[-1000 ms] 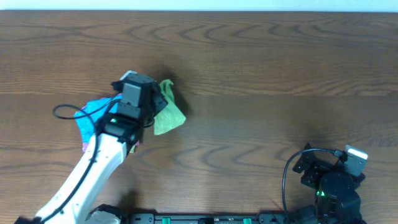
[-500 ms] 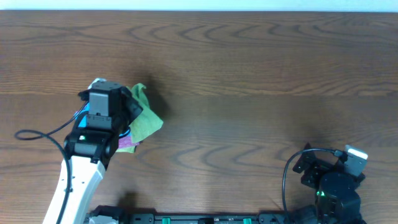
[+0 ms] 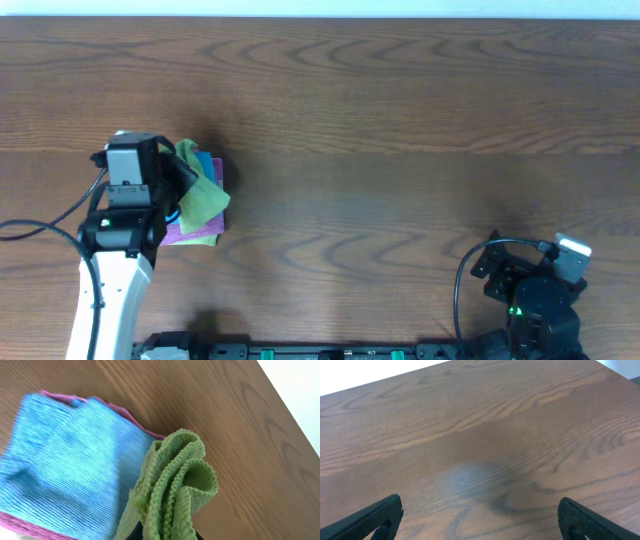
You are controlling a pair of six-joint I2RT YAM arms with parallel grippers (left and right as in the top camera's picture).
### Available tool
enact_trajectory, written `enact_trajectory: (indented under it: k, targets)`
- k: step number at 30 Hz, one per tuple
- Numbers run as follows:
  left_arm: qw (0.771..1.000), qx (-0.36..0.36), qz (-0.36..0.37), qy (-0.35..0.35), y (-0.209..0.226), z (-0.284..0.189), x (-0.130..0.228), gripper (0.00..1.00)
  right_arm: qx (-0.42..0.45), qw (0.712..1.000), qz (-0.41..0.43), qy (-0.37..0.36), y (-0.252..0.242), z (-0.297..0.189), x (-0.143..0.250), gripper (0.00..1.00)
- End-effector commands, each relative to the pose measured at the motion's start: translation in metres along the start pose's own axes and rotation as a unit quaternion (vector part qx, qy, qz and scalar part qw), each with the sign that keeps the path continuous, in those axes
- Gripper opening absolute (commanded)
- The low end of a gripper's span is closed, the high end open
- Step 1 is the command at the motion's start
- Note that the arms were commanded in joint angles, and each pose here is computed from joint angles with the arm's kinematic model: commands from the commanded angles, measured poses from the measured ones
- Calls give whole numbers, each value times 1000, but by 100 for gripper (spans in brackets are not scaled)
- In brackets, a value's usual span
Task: Fold the cloth
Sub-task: 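Lift the green cloth with the left gripper and carry it left onto the stack, then lower the green cloth onto the colored cloth stack with the left gripper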
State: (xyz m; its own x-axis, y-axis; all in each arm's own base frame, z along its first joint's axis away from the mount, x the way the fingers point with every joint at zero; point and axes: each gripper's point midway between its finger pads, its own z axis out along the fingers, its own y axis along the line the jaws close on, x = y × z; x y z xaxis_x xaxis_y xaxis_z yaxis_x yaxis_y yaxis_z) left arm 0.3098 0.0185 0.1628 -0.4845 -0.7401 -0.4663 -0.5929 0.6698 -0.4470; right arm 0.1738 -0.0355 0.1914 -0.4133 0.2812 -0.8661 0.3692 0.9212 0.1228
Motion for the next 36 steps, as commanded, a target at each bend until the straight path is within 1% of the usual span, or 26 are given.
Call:
enact_trajectory:
  k: [1,8,10,12,14,17,23,28,32,34,36]
  targets:
    - [1000,-5,7,-22,4,-4,-17,6,8,1000,10,-4,-3,0,0,99]
    - [999,-30,7,-9,15,9,-17,6,8,1000,10,-4,-3,0,0,99]
    - [999,-39,8,-4,18,15,-15,7,8,1000,10,-4,-3,0,0,99]
    - [999,-54,8,1,23,22,-14,11,8,1000,10,-4,-3,0,0,99]
    - [997,-71,9,2,29,29,-14,12,8,1000,10,-4,-3,0,0,99]
    - [995,-101,10,-5,40,34,-17,12,8,1000,10,-4,-3,0,0,99]
    - [990,-140,-6,-26,64,37,-33,17,8,1000,10,-4,-3,0,0,99]
    - [988,-151,-22,-34,77,36,-43,38,8,1000,10,-4,-3,0,0,99]
    - [987,-154,-28,-37,81,36,-46,52,8,1000,10,-4,-3,0,0,99]
    - [987,-153,-26,-38,80,36,-46,60,8,1000,10,-4,-3,0,0,99]
    - [987,-154,-26,-38,81,36,-46,66,8,1000,10,-4,-3,0,0,99]
